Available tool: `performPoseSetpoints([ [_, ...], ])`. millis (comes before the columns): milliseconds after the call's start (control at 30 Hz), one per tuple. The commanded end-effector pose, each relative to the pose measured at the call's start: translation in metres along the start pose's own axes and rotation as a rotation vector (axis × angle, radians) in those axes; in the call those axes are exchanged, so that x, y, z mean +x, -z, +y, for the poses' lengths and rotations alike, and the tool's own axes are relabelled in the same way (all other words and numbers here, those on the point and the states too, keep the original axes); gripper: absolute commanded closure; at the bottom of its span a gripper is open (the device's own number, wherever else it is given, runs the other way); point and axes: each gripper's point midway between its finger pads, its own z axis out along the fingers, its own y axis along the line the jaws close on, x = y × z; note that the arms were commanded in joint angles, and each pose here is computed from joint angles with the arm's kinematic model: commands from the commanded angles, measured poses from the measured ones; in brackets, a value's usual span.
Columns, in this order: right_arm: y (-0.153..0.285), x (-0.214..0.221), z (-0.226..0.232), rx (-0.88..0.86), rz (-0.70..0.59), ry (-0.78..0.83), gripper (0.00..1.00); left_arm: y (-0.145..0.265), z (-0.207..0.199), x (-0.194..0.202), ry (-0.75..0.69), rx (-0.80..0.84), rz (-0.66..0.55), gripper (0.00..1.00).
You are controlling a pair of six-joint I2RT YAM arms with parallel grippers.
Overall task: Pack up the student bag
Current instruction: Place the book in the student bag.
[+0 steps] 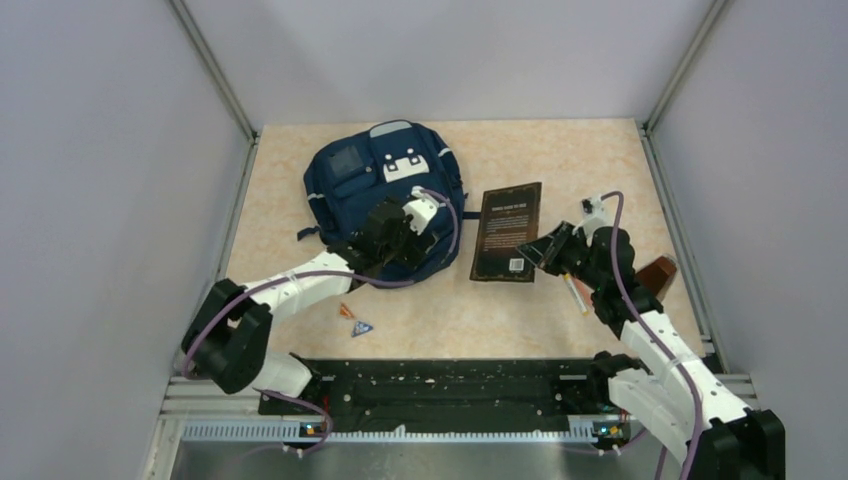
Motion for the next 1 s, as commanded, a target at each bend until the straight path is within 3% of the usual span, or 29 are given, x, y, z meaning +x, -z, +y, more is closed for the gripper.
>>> performPoseSetpoints([
  [0, 0.001, -0.023, 0.033, -0.162, -0.07, -0.029, 1.0, -0.012, 0.004, -0.012, -0.065, -0.038, -0.009, 0.03],
  [167, 0.003, -0.028, 0.033, -0.15, -0.085, -0.008, 1.0, -0.022, 0.009, 0.001, -0.086, -0.087, 0.075, 0.02],
  [300, 0.005, -0.029, 0.034, -0.147, -0.089, 0.002, 1.0, -0.028, 0.023, 0.005, -0.113, -0.239, 0.126, 0.02],
  [533, 0.007, -0.027, 0.032, -0.142, -0.088, -0.001, 1.0, -0.025, 0.039, -0.007, -0.111, -0.398, 0.087, 0.04],
  [633, 0.007, -0.027, 0.032, -0.144, -0.087, -0.003, 1.0, -0.025, 0.042, -0.012, -0.091, -0.423, 0.066, 0.1],
  [700, 0.007, -0.027, 0.032, -0.144, -0.087, -0.003, 1.0, -0.026, 0.042, -0.014, -0.086, -0.422, 0.055, 0.21],
  [800, 0.009, -0.028, 0.035, -0.149, -0.091, -0.002, 1.0, -0.026, 0.045, -0.018, -0.078, -0.442, 0.043, 0.63],
  [900, 0.012, -0.029, 0.038, -0.159, -0.091, 0.008, 1.0, -0.016, 0.052, -0.029, -0.049, -0.477, 0.01, 0.91],
  [967, 0.014, -0.028, 0.042, -0.179, -0.084, 0.019, 1.0, -0.007, 0.054, -0.04, -0.012, -0.479, -0.035, 1.0],
])
